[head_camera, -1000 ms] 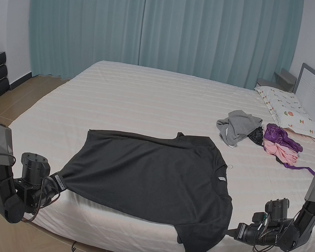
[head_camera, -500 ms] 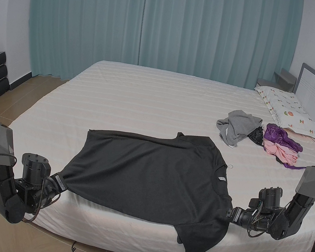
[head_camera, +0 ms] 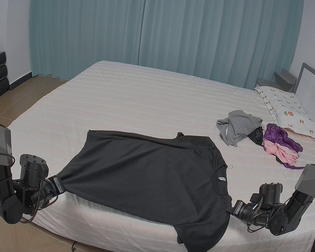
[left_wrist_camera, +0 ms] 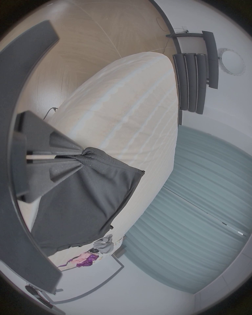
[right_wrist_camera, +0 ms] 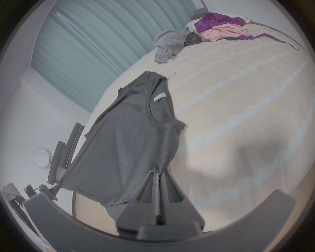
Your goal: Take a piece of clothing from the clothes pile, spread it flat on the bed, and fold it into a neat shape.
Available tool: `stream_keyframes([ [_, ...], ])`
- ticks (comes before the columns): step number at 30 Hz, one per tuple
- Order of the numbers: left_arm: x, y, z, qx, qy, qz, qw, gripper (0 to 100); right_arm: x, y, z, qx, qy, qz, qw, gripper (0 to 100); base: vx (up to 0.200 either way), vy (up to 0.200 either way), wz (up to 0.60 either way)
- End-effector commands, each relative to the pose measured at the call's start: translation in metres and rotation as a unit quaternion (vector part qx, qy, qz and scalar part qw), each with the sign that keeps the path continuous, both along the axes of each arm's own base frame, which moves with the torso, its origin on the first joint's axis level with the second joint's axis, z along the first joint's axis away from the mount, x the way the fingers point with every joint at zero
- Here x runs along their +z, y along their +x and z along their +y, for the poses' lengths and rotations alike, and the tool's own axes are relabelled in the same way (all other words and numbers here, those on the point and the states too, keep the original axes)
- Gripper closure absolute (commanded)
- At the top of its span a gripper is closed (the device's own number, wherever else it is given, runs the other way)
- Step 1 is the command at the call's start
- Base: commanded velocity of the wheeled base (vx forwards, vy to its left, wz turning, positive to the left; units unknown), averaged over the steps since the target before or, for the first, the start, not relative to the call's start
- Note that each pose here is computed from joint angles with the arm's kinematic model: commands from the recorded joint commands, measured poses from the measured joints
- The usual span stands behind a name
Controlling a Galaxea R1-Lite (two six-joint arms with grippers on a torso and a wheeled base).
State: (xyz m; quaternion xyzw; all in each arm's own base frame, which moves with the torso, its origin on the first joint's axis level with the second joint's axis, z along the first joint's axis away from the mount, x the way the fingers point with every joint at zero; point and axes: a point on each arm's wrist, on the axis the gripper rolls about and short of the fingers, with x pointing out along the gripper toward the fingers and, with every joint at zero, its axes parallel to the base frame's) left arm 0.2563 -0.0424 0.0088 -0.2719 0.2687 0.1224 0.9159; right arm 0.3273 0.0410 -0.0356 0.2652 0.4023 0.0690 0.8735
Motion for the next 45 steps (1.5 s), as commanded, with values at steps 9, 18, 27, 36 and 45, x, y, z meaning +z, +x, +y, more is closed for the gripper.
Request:
stream_keyframes([
  [9, 0.003, -0.016, 0.001, -0.022, 0.028, 0.016, 0.9993, 100, 0.023, 0.006, -0.023, -0.035, 0.007, -0.034, 0.9988, 100, 0.0, 0.0, 0.0],
  [18, 0.001, -0.017, 0.001, -0.023, 0.03, 0.022, 0.999, 100, 0.018, 0.021, -0.015, -0.026, 0.005, -0.04, 0.9988, 100, 0.0, 0.0, 0.0],
  [27, -0.021, -0.012, 0.001, -0.022, 0.033, 0.055, 0.9977, 100, 0.009, 0.02, -0.007, -0.014, 0.001, -0.024, 0.9996, 100, 0.0, 0.0, 0.0],
  [36, -0.034, -0.008, 0.004, -0.024, 0.027, 0.077, 0.9964, 100, 0.006, 0.014, -0.008, -0.014, -0.002, -0.016, 0.9998, 100, 0.0, 0.0, 0.0],
  [45, -0.044, -0.006, 0.003, -0.031, 0.02, 0.089, 0.9954, 100, 0.003, 0.013, -0.003, -0.007, -0.003, -0.011, 0.9999, 0, 0.0, 0.0, 0.0],
])
